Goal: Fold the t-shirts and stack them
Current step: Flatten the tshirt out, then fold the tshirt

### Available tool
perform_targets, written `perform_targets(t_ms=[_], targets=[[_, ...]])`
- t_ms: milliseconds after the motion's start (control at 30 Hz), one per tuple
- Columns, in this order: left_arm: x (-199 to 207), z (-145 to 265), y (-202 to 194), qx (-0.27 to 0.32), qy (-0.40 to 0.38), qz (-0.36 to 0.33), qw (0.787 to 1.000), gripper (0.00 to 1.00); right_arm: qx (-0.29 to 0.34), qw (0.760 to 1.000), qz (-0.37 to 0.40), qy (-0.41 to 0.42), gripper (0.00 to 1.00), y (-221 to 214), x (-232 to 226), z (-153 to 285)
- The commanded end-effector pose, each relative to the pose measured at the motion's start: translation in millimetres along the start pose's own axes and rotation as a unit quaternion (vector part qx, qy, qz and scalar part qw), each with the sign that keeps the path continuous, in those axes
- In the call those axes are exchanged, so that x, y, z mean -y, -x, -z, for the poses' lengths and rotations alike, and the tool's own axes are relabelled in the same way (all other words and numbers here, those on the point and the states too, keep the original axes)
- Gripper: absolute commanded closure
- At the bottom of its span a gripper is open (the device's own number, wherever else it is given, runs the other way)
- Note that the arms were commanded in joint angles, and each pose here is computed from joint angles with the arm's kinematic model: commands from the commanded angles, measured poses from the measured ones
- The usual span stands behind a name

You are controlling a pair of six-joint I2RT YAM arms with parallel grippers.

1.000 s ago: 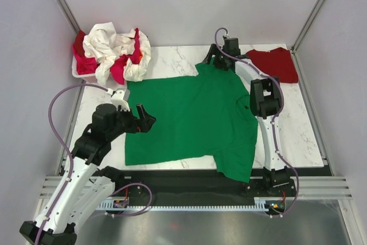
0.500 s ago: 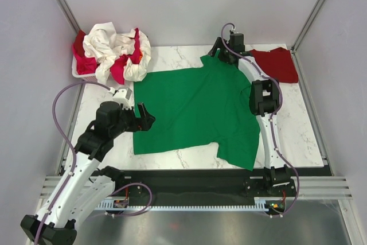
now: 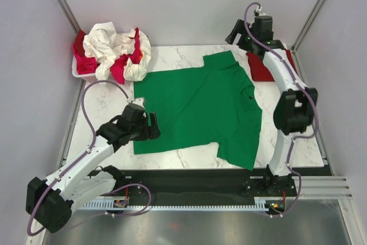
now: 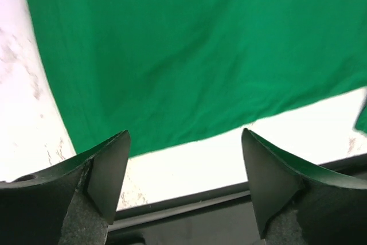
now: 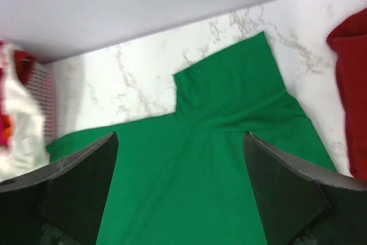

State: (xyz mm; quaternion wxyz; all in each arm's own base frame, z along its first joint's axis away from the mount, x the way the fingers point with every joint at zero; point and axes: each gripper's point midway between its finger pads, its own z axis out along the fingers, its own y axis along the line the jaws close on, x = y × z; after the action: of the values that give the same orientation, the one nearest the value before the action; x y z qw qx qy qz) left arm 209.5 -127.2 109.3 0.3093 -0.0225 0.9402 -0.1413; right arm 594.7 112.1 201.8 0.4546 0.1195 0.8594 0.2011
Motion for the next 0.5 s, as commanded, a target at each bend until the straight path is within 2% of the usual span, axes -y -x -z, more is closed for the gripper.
perform_targets(t_ms=[0, 33, 100, 133, 167, 200, 233, 300, 467], targets=[[-5, -9, -29, -0.017, 0.044, 0.088, 0.995, 0.17, 0.089, 0.996, 0.012, 0.028, 0.02, 52, -35, 98], [-20, -10, -30, -0.003, 0.08, 0.096, 0.992, 0.22, 0.074, 0.997, 0.008, 0.025, 0.02, 29, -26, 99], [-30, -14, -43, -0.002, 0.094, 0.129, 0.987, 0.34, 0.094, 0.995, 0.011, 0.035, 0.02, 30, -30, 130], [-37, -15, -46, 0.009, 0.107, 0.14, 0.984, 0.34, 0.076, 0.997, 0.014, 0.023, 0.02, 10, -19, 130], [-40, -14, -45, 0.025, 0.107, 0.169, 0.979, 0.34, 0.075, 0.997, 0.015, 0.018, 0.02, 6, -16, 136], [-50, -18, -55, 0.025, 0.122, 0.177, 0.976, 0.34, 0.084, 0.996, 0.016, 0.022, 0.02, 7, -19, 154], [-51, -16, -51, 0.037, 0.124, 0.187, 0.974, 0.34, 0.067, 0.997, 0.01, 0.021, 0.02, -11, -13, 155], [-55, -15, -47, 0.051, 0.133, 0.194, 0.97, 0.33, 0.072, 0.997, 0.004, 0.041, 0.02, -16, -22, 177], [-67, -24, -68, 0.026, 0.171, 0.235, 0.957, 0.27, 0.048, 0.996, 0.0, 0.072, 0.02, -49, -29, 201]])
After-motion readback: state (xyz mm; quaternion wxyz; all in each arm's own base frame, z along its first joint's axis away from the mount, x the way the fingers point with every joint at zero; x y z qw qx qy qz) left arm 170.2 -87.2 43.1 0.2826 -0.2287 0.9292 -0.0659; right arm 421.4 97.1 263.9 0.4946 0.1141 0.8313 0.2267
